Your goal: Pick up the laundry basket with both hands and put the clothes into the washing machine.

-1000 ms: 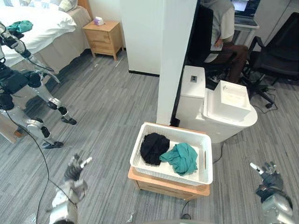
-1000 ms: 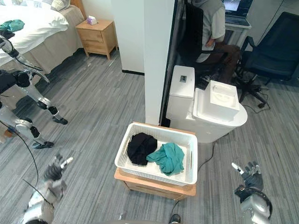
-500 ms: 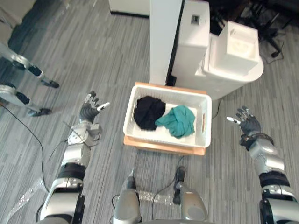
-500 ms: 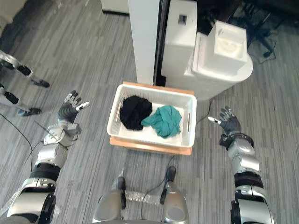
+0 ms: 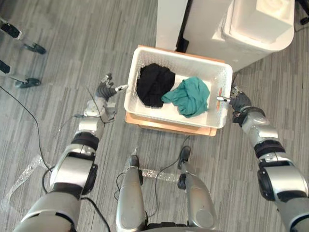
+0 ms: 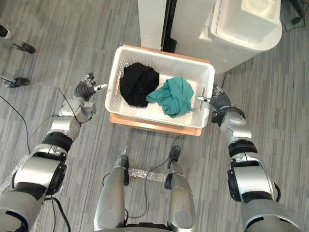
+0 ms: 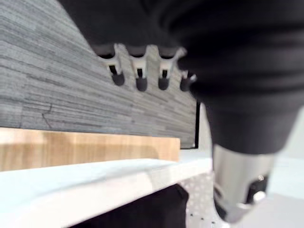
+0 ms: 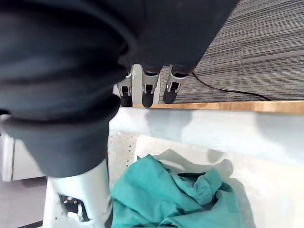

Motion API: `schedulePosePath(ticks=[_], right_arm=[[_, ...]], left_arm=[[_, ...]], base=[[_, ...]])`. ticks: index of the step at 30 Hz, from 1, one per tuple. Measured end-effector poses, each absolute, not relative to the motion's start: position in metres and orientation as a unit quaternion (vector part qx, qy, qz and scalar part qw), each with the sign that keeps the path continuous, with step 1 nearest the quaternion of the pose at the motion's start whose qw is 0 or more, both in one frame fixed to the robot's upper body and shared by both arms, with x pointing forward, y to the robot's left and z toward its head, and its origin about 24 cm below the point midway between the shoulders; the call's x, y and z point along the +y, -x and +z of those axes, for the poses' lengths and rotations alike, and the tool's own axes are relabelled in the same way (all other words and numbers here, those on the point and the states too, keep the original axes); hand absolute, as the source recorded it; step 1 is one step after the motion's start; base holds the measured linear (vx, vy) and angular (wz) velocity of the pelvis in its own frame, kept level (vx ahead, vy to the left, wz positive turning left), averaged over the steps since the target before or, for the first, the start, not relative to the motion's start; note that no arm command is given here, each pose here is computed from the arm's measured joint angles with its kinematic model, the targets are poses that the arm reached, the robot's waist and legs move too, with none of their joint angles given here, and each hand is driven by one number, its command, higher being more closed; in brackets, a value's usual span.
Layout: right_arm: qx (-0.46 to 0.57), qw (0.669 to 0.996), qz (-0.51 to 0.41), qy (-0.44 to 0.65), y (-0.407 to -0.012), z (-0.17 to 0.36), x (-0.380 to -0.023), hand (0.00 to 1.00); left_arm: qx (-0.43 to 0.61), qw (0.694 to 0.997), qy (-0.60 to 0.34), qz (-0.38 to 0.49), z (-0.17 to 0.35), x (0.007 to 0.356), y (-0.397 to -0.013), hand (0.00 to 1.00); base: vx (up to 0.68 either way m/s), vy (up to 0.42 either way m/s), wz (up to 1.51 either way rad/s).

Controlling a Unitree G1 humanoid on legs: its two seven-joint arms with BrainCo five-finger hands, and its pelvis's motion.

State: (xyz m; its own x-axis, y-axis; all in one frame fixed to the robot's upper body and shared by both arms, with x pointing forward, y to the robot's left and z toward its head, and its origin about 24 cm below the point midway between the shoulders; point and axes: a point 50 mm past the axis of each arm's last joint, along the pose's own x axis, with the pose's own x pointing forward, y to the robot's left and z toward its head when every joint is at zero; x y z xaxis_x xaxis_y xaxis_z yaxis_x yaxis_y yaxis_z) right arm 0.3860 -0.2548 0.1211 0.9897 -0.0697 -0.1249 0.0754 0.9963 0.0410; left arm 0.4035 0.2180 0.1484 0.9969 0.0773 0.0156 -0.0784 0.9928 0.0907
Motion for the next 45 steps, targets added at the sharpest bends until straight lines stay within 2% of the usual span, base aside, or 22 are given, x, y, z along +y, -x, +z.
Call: schedulePosePath(ticks=[9,15,16,24,34,41,45], right_arm=[[0.039,0.999,0.0,-0.031,-0.4,0.14,-0.225,0.0],[-0.012,0.999,0.007,-0.03,-0.408,0.171,-0.219,0.0],[-0.015,0.999,0.006,-0.029,-0.408,0.173,-0.219,1.0],[-0.043,0.999,-0.028,-0.015,-0.409,0.189,-0.23,1.0],[-0.035,0.999,-0.034,0.001,-0.409,0.188,-0.231,1.0],[0.062,0.998,-0.014,0.015,-0.409,0.146,-0.215,1.0],[0.121,0.992,-0.003,0.016,-0.398,0.108,-0.208,1.0]], left_arm=[[-0.075,0.994,-0.08,0.002,0.206,0.183,-0.42,0.0],[-0.119,0.984,-0.135,0.009,0.25,0.176,-0.424,0.0],[-0.122,0.983,-0.139,0.009,0.253,0.175,-0.424,1.0],[-0.152,0.978,-0.142,0.036,0.28,0.172,-0.424,1.0],[-0.139,0.974,-0.168,0.058,0.282,0.185,-0.423,1.0],[-0.108,0.981,-0.15,0.06,0.266,0.186,-0.425,1.0],[-0.074,0.989,-0.11,0.063,0.232,0.19,-0.424,1.0]], base=[[-0.01,-0.021,-0.08],[-0.03,-0.039,-0.13],[0.0,0.0,0.0],[0.0,0.008,0.05],[0.03,0.013,0.0],[0.03,0.022,-0.02],[0.07,0.007,0.12]])
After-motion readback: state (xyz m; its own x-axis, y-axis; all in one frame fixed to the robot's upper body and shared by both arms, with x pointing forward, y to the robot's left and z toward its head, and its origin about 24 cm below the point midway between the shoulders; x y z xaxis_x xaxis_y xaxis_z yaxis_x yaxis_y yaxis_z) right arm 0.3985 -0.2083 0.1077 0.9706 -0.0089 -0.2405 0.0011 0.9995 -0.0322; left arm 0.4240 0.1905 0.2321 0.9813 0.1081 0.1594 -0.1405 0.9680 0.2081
